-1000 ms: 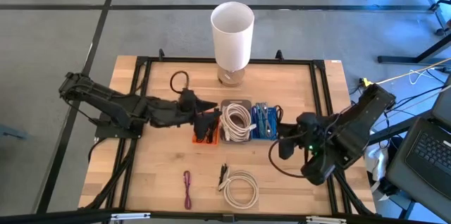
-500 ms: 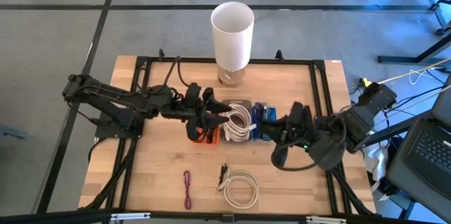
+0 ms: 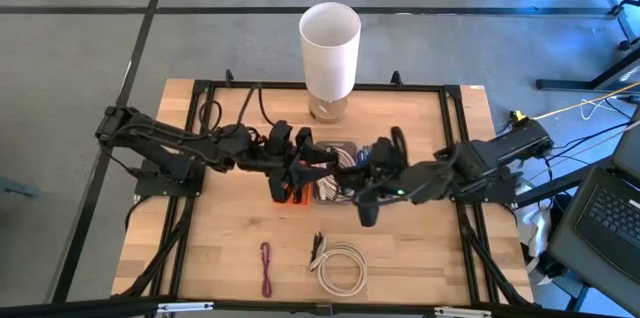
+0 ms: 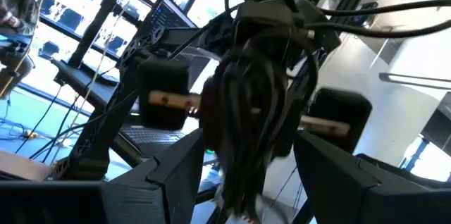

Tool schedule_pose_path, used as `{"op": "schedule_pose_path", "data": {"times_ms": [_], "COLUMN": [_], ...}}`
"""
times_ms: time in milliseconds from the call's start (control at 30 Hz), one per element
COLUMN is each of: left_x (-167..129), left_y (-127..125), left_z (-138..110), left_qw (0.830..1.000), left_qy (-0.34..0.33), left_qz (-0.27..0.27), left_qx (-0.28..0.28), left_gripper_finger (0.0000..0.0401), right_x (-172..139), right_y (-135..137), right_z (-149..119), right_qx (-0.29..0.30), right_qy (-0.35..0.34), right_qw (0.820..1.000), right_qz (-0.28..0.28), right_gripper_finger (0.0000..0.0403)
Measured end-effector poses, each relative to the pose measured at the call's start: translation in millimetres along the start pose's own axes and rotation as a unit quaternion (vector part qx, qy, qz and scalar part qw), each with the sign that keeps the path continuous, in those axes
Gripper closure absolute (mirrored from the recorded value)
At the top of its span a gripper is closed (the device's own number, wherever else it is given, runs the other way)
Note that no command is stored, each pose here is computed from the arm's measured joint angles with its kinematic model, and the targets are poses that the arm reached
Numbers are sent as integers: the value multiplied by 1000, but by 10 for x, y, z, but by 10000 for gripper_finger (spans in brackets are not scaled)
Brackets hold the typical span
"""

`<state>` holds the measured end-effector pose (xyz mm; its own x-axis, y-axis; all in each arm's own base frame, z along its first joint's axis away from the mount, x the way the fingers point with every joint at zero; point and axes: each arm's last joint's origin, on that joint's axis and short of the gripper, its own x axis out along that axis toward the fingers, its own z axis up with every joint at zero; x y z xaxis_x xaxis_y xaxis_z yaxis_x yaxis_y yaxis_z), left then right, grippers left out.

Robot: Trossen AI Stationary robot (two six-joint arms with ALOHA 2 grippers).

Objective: Pick & Place USB Port
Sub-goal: Put the black charger cable into the orange bin

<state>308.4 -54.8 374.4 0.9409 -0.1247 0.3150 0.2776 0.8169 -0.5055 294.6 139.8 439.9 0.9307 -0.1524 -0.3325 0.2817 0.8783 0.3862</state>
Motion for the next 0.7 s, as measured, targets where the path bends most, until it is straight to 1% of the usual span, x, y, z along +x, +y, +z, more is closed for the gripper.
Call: {"op": "schedule_pose_path", "data": {"times_ms": [167, 233, 267, 333, 433, 467, 500, 700], "left_x": [-3, -3, -4, -4, -5, -6, -6, -6], "left_y": [-1, 7, 12, 20, 18, 16, 16, 20], "left_z": [2, -14, -22, -39, -46, -45, -45, -45], "left_qw": [1000, 1000, 1000, 1000, 999, 999, 999, 999], "left_qy": [1, 10, 15, 24, 31, 32, 32, 31], "left_qz": [1, 4, 6, 8, 2, 0, 0, 3], "left_qx": [6, 10, 12, 16, 24, 26, 27, 31], "left_gripper_finger": [191, 204, 217, 258, 350, 371, 376, 376], "right_x": [163, 194, 203, 223, 228, 229, 228, 228], "right_y": [-29, -36, -42, -47, -48, -47, -47, -52], "right_z": [-12, -8, -5, -2, -9, -10, -8, -12], "right_qx": [2, 4, 3, -1, -6, -6, -6, -8], "right_qy": [14, 18, 19, 18, 22, 22, 22, 22], "right_qw": [1000, 1000, 1000, 1000, 1000, 1000, 1000, 1000], "right_qz": [6, 12, 13, 12, 13, 14, 14, 10], "right_gripper_finger": [372, 372, 372, 372, 372, 372, 372, 372]}}
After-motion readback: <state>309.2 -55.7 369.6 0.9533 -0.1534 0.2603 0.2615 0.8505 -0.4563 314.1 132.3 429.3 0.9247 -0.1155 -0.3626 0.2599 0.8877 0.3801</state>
